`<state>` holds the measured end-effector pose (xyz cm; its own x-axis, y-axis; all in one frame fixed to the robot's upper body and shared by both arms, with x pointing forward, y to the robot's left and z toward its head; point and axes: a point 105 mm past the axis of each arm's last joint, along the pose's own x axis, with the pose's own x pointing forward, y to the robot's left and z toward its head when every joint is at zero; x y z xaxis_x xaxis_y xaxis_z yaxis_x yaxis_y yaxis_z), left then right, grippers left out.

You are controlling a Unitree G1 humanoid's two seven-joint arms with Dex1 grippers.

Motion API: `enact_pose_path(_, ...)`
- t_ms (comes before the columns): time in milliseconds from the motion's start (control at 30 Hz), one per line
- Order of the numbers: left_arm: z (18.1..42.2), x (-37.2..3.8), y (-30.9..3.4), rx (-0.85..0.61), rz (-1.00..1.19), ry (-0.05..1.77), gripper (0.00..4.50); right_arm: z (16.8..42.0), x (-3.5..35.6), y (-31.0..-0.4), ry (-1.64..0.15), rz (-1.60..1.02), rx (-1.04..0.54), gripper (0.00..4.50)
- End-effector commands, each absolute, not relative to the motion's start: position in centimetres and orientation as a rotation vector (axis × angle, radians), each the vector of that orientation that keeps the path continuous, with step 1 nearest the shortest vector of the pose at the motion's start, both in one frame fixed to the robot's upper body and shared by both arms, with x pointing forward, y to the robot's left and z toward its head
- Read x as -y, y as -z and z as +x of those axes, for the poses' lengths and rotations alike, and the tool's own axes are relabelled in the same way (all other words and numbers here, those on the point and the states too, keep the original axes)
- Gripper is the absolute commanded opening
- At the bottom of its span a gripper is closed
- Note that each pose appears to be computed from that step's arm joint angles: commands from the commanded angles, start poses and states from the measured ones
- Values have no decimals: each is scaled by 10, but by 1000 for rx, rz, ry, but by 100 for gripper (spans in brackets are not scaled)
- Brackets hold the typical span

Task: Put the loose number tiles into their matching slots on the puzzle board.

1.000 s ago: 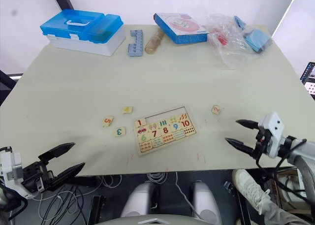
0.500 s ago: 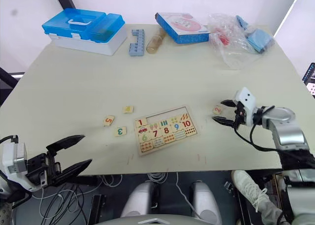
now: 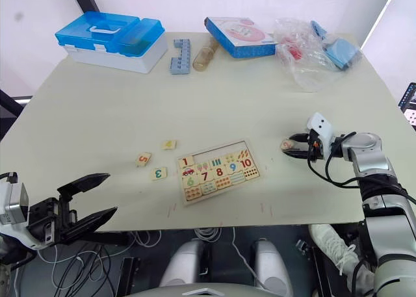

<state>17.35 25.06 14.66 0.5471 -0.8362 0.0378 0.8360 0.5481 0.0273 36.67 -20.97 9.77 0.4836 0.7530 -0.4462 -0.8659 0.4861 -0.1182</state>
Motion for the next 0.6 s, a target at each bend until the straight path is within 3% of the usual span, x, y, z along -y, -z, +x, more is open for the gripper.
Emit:
enact_pose_path(33,172,-249,-157,93,17,985,450,363,207,-98,-1034,-343,-350,138)
enact_pose_path(300,174,-246,-160,113,7,976,450,347,202,-112,-896,-222,-320,138)
enact_pose_path(600,178,-248,-149,90,7,966,450,281,182,-117,-489,-98,-439,138)
